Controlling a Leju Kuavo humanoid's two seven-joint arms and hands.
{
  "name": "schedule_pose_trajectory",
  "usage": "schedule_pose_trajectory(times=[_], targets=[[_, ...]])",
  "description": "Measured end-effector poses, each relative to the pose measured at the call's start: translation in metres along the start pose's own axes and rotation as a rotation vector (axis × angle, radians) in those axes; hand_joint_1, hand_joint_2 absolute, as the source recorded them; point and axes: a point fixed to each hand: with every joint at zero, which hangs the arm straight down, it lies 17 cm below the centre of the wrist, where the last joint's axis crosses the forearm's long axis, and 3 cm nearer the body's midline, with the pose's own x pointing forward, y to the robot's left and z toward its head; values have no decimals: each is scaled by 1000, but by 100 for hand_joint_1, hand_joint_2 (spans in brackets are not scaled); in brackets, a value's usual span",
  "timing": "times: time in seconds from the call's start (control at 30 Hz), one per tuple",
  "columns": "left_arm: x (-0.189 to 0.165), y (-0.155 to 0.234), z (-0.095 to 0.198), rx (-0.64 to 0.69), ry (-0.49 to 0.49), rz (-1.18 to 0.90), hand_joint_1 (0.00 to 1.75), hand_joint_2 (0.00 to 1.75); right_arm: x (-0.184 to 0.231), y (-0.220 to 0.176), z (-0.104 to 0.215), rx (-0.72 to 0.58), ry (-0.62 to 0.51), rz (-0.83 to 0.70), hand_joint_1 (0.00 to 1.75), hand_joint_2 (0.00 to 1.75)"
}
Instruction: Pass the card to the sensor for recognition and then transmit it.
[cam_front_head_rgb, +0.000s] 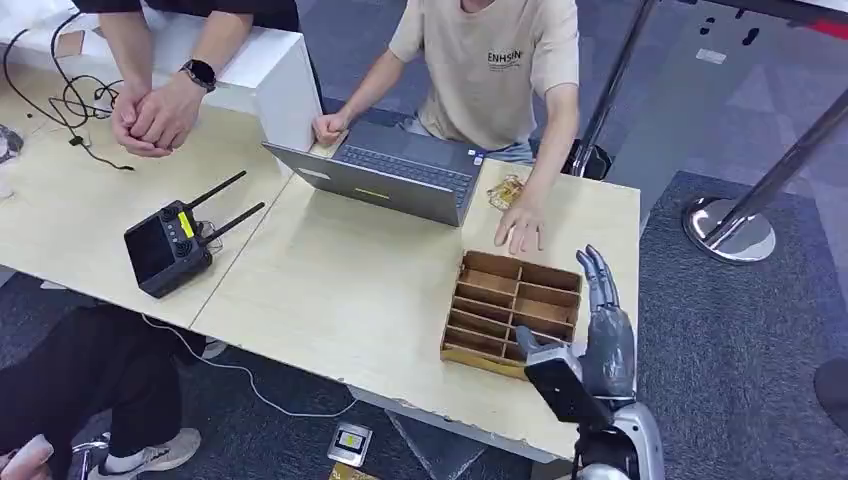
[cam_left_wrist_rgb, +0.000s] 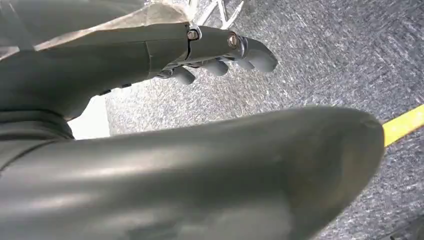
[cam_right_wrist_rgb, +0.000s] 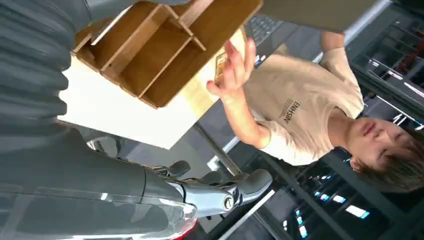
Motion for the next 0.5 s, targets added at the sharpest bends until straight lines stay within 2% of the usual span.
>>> schedule_pose_trajectory(times=[0.5], targets=[[12, -7, 3, -3, -21, -4, 0, 0, -53, 42, 25, 115, 98, 19, 0, 175]])
